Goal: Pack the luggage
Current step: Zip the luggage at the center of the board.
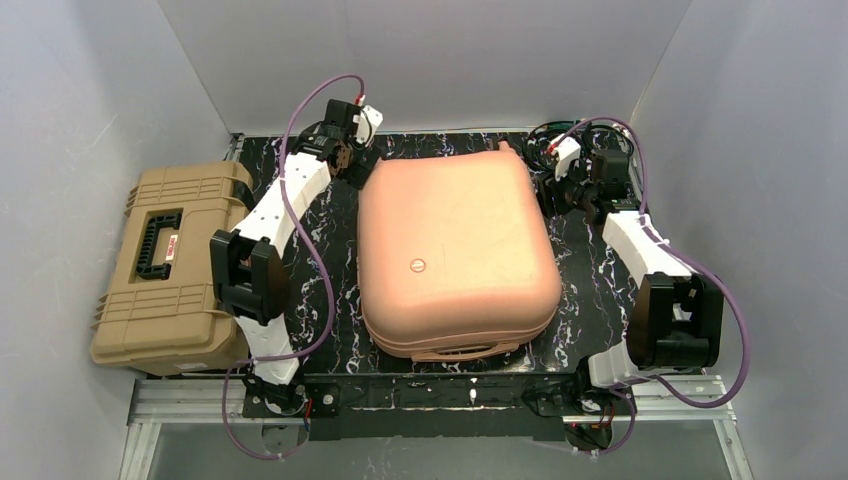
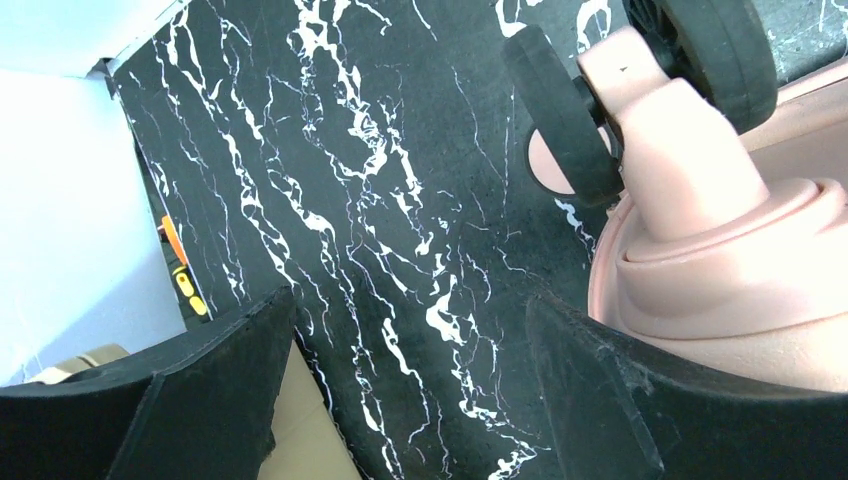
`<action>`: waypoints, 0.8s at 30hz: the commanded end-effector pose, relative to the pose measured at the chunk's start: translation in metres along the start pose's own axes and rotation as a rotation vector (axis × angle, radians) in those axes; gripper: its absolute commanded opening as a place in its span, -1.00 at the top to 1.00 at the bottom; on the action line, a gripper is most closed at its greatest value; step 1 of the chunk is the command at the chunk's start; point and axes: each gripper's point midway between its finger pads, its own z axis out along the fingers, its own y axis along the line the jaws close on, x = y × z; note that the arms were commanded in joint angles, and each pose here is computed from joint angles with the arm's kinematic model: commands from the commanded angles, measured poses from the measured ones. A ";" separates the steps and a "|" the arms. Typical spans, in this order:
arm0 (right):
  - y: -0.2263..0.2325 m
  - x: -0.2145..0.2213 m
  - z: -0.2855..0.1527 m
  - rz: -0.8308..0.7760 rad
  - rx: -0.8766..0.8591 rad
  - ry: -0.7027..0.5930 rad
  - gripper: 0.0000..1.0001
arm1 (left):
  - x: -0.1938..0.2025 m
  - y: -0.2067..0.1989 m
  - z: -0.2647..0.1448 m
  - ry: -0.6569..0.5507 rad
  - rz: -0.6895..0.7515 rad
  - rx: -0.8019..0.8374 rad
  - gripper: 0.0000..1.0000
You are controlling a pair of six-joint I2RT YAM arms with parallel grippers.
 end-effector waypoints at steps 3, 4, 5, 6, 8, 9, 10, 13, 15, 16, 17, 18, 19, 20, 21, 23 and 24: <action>0.022 -0.018 -0.004 0.019 -0.054 -0.034 -0.18 | 0.001 -0.130 0.009 0.046 0.083 0.369 -0.71; 0.022 -0.017 -0.005 0.023 -0.052 -0.024 -0.18 | 0.001 -0.131 0.009 0.047 0.082 0.371 -0.71; 0.021 -0.015 -0.006 0.023 -0.045 -0.015 -0.18 | 0.002 -0.131 0.009 0.047 0.082 0.373 -0.71; 0.020 -0.014 -0.008 0.017 -0.032 -0.008 -0.19 | 0.002 -0.131 0.010 0.047 0.081 0.373 -0.71; 0.015 -0.014 -0.012 0.002 0.003 -0.006 -0.20 | 0.001 -0.131 0.011 0.045 0.082 0.372 -0.72; 0.013 -0.015 -0.015 -0.005 0.023 -0.008 -0.20 | -0.001 -0.131 0.011 0.039 0.081 0.372 -0.72; 0.010 -0.016 -0.017 -0.012 0.039 -0.009 -0.21 | -0.003 -0.131 0.011 0.035 0.081 0.371 -0.73; 0.004 -0.019 -0.024 -0.027 0.084 -0.011 -0.22 | -0.010 -0.128 0.009 0.015 0.079 0.361 -0.74; 0.004 -0.021 -0.027 -0.027 0.093 -0.011 -0.23 | -0.016 -0.127 0.006 -0.006 0.079 0.366 -0.76; 0.004 -0.021 -0.029 -0.026 0.096 -0.005 -0.23 | -0.018 -0.129 0.005 -0.015 0.079 0.380 -0.76; 0.004 -0.020 -0.031 -0.025 0.103 0.001 -0.24 | -0.021 -0.131 0.003 -0.027 0.076 0.396 -0.76; 0.002 -0.020 -0.034 -0.026 0.119 0.005 -0.24 | -0.023 -0.130 0.001 -0.032 0.070 0.397 -0.76; -0.002 -0.021 -0.037 -0.031 0.144 0.008 -0.24 | -0.023 -0.128 0.001 -0.032 0.067 0.389 -0.77; -0.007 -0.021 -0.041 -0.036 0.176 0.012 -0.25 | -0.024 -0.125 -0.001 -0.035 0.063 0.376 -0.78; -0.013 -0.022 -0.046 -0.042 0.214 0.015 -0.28 | -0.025 -0.116 -0.002 -0.036 0.057 0.342 -0.80; -0.029 -0.025 -0.059 -0.050 0.303 0.012 -0.86 | -0.027 -0.094 -0.008 -0.049 0.016 0.295 -0.93; -0.039 -0.028 -0.067 -0.046 0.366 0.008 -0.94 | -0.029 -0.080 -0.013 -0.064 -0.020 0.279 -0.96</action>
